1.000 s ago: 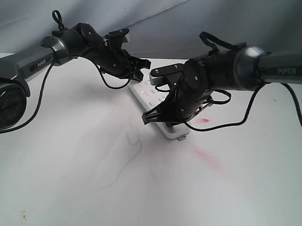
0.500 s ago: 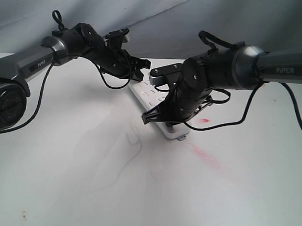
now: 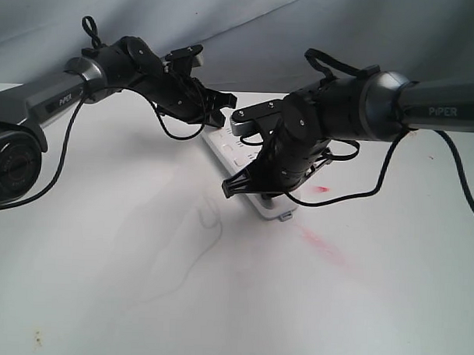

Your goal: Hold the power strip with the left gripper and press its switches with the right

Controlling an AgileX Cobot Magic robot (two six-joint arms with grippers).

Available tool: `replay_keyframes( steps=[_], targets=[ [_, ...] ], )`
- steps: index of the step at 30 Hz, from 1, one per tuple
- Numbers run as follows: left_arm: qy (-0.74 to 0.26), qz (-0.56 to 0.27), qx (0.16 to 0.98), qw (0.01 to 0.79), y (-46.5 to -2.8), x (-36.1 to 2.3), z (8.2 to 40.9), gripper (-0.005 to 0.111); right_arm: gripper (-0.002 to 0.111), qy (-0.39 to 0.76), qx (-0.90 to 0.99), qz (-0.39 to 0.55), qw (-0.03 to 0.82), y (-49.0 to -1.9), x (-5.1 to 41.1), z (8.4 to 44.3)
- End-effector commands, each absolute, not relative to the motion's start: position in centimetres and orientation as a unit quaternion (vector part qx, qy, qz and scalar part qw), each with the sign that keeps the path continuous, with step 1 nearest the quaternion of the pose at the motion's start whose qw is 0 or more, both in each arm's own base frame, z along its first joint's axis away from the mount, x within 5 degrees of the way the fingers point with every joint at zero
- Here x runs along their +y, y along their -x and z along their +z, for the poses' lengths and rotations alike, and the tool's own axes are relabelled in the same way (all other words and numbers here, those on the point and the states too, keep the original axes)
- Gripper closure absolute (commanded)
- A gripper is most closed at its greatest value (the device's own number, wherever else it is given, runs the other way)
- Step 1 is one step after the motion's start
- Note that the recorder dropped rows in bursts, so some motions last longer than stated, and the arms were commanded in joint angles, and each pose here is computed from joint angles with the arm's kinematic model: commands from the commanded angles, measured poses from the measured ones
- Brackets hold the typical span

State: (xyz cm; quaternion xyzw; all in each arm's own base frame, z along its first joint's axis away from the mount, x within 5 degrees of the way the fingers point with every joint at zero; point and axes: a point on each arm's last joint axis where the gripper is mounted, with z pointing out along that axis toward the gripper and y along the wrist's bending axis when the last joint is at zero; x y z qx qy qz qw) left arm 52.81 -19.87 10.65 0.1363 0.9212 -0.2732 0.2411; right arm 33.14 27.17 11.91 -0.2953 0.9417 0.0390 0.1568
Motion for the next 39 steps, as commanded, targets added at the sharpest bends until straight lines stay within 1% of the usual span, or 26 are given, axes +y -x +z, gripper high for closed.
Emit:
replay_keyframes(
  steps=[1, 30, 39],
  targets=[
    [-0.140, -0.270, 0.923, 0.238, -52.8, -19.9, 10.3, 0.107, 0.108, 0.298, 0.954, -0.030, -0.007, -30.2, 25.3, 6.7],
    [-0.140, -0.270, 0.923, 0.238, -52.8, -19.9, 10.3, 0.107, 0.108, 0.298, 0.954, -0.020, 0.000, -30.0, 25.9, 6.7],
    [-0.140, -0.270, 0.923, 0.238, -52.8, -19.9, 10.3, 0.107, 0.108, 0.306, 0.951, -0.037, -0.032, -29.2, 25.8, 4.0]
  ],
)
